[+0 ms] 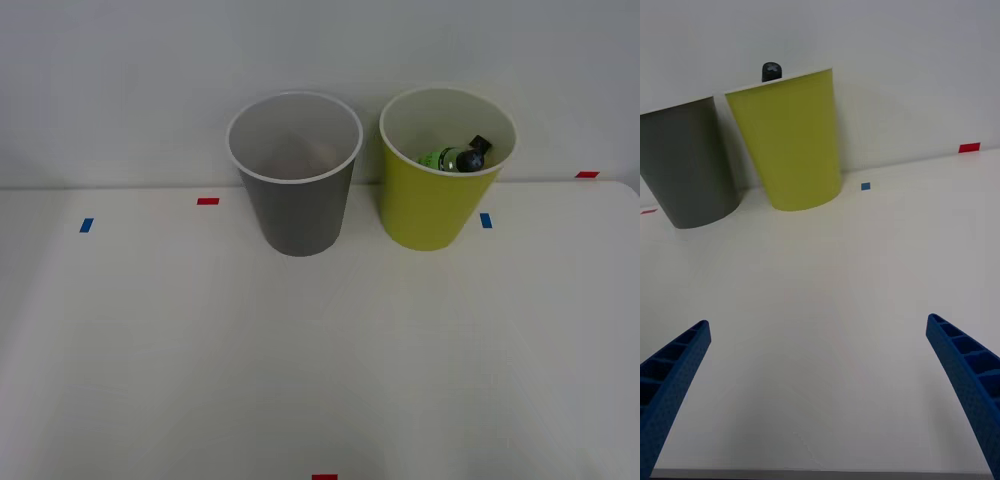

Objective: Put cans in the gray bin, plastic bottles in the light green bin

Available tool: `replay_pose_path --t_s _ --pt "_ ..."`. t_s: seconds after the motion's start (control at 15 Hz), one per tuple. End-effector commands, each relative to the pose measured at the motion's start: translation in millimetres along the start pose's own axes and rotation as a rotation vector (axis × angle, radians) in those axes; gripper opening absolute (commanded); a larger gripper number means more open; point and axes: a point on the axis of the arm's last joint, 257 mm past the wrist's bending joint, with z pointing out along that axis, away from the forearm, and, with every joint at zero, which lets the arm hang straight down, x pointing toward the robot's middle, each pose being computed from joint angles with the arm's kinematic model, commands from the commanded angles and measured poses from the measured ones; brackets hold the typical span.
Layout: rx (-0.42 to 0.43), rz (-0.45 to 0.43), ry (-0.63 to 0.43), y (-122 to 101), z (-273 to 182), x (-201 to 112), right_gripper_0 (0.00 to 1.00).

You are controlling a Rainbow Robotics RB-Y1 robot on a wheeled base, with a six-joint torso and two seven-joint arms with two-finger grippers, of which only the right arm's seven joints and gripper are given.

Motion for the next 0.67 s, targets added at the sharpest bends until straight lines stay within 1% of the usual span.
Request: replay_pose_path --t_s 0.07,0.67 --pt "0.0 0.0 0.0 0.0 0.0 0.0 1.0" --pt "0.0 0.0 0.0 0.0 0.0 0.0 1.0"
